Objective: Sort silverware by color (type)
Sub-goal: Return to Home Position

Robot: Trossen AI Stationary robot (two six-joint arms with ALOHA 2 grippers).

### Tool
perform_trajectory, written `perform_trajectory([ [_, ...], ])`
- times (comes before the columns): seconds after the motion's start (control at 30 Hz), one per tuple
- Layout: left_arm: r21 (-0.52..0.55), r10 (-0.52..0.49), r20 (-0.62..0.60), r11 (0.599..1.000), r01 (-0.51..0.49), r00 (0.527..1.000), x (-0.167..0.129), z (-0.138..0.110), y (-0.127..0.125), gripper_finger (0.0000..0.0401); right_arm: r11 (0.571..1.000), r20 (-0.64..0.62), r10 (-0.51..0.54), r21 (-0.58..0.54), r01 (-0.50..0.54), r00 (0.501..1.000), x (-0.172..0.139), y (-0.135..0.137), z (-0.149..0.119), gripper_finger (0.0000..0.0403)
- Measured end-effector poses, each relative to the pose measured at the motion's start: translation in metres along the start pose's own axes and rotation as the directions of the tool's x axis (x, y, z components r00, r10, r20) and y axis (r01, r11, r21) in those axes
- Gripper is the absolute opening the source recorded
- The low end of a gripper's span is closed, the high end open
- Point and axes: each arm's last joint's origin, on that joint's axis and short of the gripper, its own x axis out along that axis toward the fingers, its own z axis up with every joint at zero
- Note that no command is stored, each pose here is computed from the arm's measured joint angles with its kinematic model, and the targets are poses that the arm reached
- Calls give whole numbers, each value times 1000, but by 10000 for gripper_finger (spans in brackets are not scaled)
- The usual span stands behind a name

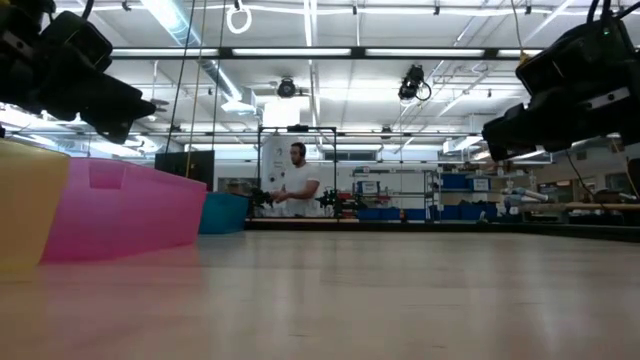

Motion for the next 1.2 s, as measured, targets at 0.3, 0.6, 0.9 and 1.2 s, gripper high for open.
perform_trajectory([
  [0.3, -6, 1, 36, 1000, -1, 999, 0, 2, 0, 123, 999, 24, -51, -7, 51, 998, -2, -1, 3, 43],
  [0.6, -15, -14, 97, 1000, 16, 995, -4, 8, -1, 123, 994, 269, -49, -79, 73, 962, -21, 5, 31, 43],
  [0.9, -29, -38, 208, 999, 45, 977, -13, 16, -1, 123, 982, 519, -22, -151, 117, 855, -49, 14, 55, 43],
  [1.2, -31, -40, 220, 998, 48, 975, -13, 18, -2, 123, 971, 644, 5, -185, 150, 765, -67, 20, 65, 43],
])
